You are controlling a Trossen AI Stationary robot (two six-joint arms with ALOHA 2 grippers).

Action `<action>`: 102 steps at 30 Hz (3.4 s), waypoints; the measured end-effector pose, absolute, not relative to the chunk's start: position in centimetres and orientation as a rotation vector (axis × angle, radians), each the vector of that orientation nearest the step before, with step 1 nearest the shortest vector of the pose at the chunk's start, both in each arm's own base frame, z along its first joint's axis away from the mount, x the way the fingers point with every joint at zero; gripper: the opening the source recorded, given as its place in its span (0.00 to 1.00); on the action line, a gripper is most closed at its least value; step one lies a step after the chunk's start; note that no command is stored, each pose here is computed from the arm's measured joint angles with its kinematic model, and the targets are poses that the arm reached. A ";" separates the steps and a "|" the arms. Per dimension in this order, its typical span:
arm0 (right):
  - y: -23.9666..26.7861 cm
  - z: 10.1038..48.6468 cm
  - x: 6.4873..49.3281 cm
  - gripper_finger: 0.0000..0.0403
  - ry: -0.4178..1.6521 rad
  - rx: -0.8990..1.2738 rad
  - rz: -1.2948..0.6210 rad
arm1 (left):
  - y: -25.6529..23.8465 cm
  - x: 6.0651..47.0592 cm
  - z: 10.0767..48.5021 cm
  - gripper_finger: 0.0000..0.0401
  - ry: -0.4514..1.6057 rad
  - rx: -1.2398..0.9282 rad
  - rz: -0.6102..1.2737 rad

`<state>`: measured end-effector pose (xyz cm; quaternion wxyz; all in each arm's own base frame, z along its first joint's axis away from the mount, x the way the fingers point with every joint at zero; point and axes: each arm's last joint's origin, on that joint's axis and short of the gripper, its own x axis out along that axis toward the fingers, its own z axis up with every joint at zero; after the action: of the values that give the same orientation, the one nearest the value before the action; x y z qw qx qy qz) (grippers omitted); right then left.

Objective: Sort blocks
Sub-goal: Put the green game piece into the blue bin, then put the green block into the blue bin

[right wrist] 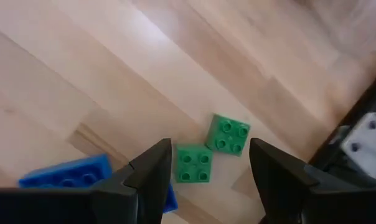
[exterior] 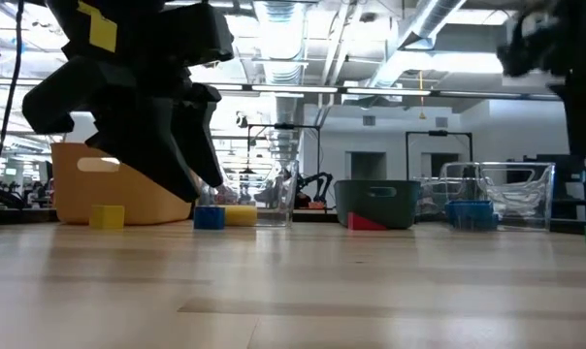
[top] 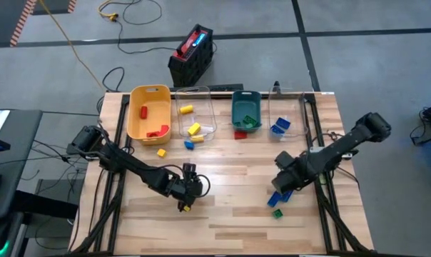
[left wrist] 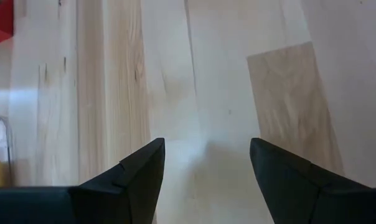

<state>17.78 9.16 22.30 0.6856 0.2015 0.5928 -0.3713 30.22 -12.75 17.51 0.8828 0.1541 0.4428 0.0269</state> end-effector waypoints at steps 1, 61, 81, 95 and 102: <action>8.9 21.8 17.5 0.57 1.330 0.471 -0.832 | -12.8 30.2 17.5 0.57 0.922 0.322 0.054; -4.5 25.4 24.9 0.29 0.780 0.369 -0.663 | -12.5 30.9 17.7 0.57 0.838 0.420 0.040; -21.3 19.2 30.1 0.34 1.122 0.546 -0.662 | -12.2 30.3 17.1 0.57 0.896 0.423 0.050; -17.8 25.2 29.2 0.58 1.062 0.448 -0.583 | -12.2 30.3 17.1 0.57 0.892 0.387 0.067; -7.1 29.1 27.3 0.58 1.064 0.186 -0.415 | -13.1 30.0 17.1 0.57 0.879 0.357 0.065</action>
<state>27.32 -7.08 29.07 0.8373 0.0881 0.5028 -0.1959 30.00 -13.09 17.11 0.8890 0.1718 0.4232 0.0312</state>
